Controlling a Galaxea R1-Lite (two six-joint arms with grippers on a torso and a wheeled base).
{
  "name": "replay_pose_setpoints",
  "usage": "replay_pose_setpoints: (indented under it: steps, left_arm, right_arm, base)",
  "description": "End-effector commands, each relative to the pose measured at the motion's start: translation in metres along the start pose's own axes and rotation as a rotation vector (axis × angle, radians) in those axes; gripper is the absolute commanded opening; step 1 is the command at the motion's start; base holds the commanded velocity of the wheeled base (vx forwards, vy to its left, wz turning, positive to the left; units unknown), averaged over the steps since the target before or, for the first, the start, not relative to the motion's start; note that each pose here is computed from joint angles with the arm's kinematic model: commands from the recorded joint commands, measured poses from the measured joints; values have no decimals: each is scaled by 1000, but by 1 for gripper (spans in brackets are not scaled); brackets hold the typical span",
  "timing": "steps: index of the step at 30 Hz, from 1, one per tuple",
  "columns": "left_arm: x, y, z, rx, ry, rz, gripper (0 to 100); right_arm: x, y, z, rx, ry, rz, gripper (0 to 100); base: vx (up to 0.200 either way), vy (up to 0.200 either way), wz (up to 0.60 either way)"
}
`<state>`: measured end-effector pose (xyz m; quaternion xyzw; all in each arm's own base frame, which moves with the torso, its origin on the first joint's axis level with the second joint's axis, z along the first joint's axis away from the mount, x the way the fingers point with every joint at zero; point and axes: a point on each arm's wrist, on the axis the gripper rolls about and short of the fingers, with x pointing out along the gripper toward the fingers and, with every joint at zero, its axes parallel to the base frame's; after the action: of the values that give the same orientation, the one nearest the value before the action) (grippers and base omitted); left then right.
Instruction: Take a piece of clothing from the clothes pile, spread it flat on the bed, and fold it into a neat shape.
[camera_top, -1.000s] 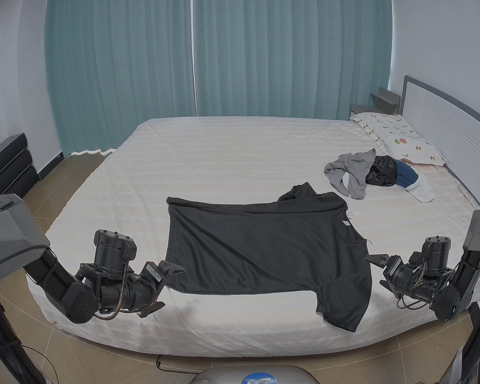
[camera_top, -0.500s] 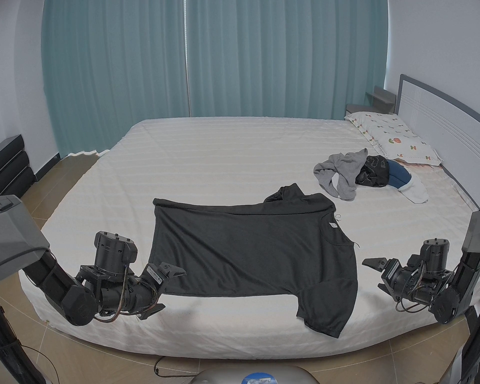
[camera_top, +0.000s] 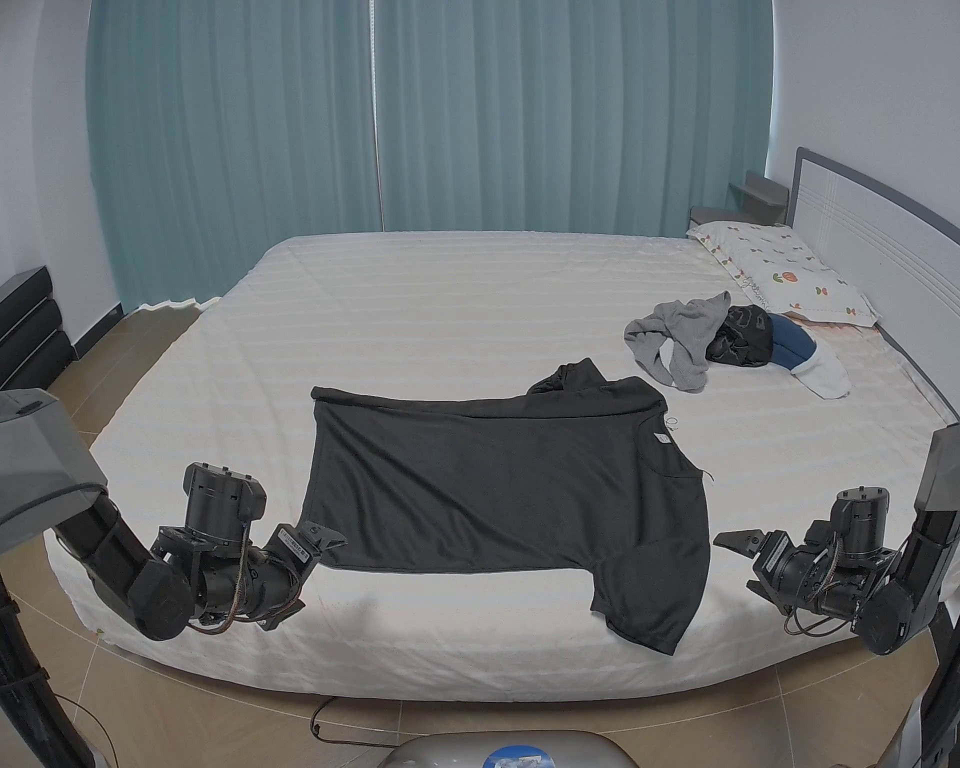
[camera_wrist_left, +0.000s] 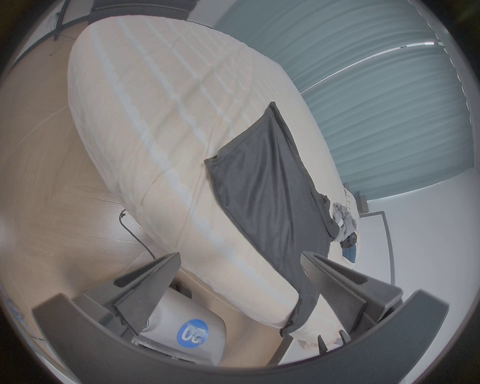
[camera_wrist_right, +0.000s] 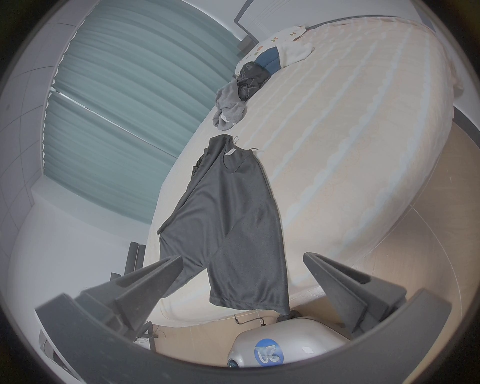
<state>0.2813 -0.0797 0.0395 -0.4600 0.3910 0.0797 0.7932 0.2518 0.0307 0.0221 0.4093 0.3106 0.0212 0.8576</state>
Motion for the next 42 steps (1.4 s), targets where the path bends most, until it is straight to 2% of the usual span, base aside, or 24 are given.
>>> replay_pose_setpoints:
  steps: [1, 7, 13, 22, 23, 28, 34, 42]
  left_arm:
    - [36, 3, 6, 1, -43, 65, 100]
    - [62, -7, 21, 13, -90, 54, 100]
    - [81, -7, 41, 13, -119, 79, 100]
    - [98, -7, 53, 35, -128, 103, 100]
    - [99, -6, 53, 45, -131, 109, 0]
    - [103, -1, 52, 67, -177, 156, 0]
    - [96, 7, 53, 54, -177, 183, 0]
    - [72, 4, 61, 32, -203, 161, 0]
  right_arm:
    - [6, -3, -4, -3, 10, -1, 100]
    - [6, -4, -5, -2, 8, 1, 100]
    - [6, -4, -5, -5, 5, 5, 100]
    - [9, -4, -4, -3, 5, 5, 100]
    - [9, -4, -4, -4, 7, 2, 100]
    - [15, -8, -7, -4, 21, -12, 100]
    - [38, -15, -18, -17, 70, -30, 100]
    - [67, -18, -21, -31, 86, -25, 100]
  base:
    - [0, 0, 0]
    - [0, 0, 0]
    - [0, 0, 0]
    - [0, 0, 0]
    - [0, 0, 0]
    - [0, 0, 0]
    - [0, 0, 0]
    - [0, 0, 0]
